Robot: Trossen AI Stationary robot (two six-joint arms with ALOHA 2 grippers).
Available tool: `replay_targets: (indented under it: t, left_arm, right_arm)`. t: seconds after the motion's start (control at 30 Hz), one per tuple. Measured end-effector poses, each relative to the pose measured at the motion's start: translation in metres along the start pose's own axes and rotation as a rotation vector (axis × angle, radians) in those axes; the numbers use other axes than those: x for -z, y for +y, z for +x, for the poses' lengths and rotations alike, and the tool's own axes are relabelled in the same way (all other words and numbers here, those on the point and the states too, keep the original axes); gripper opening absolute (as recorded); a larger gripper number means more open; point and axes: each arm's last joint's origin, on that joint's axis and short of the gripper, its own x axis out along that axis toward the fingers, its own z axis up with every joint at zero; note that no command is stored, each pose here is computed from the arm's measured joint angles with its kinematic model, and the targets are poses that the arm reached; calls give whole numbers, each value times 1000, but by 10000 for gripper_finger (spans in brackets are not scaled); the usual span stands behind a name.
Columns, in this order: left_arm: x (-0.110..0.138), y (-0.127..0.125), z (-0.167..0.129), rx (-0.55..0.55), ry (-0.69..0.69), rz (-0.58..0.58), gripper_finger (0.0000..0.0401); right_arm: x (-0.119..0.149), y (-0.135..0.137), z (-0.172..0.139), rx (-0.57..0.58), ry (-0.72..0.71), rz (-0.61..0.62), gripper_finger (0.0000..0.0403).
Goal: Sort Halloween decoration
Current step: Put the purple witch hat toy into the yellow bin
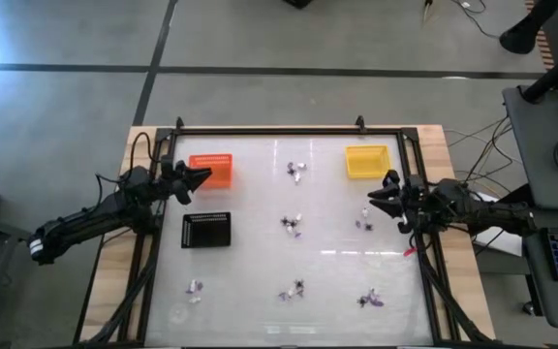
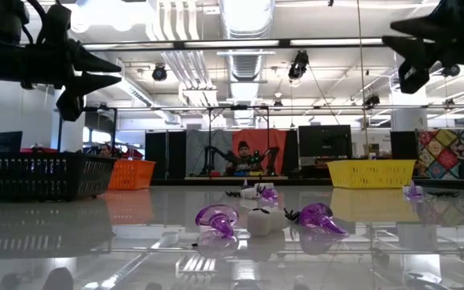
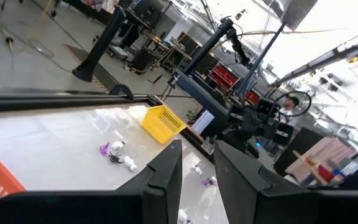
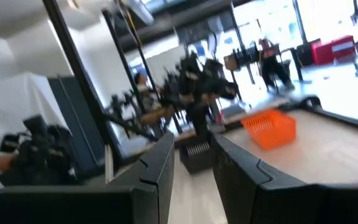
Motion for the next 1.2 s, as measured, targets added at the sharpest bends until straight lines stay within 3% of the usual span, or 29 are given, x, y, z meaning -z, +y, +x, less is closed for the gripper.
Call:
replay_targets:
  t: [0.27,0.47,0.6,0.77,0.93,1.2]
  left_arm:
    - [-4,-3,0,32,-39,-31,77]
    - [-10,-8,-1,83,-101,-23,77]
    - [-10,-8,-1,81,-99,-24,77]
    - [-27,-23,-1,51,-63,8,77]
    - [-53,-44,-6,-63,93,105,77]
    - [-81,-69,-14,-141,214,204,77]
  right_arm:
    - [-19,2,-2,89,-244,36,98]
    - [-19,1,-2,116,-251,116,98]
    - [-32,6,-2,131,-231,84,98]
    - [-53,12,-1,237,-89,-14,98]
    - [-72,17,9,331,86,-66,98]
    - [-94,19,30,511,305,-92,98]
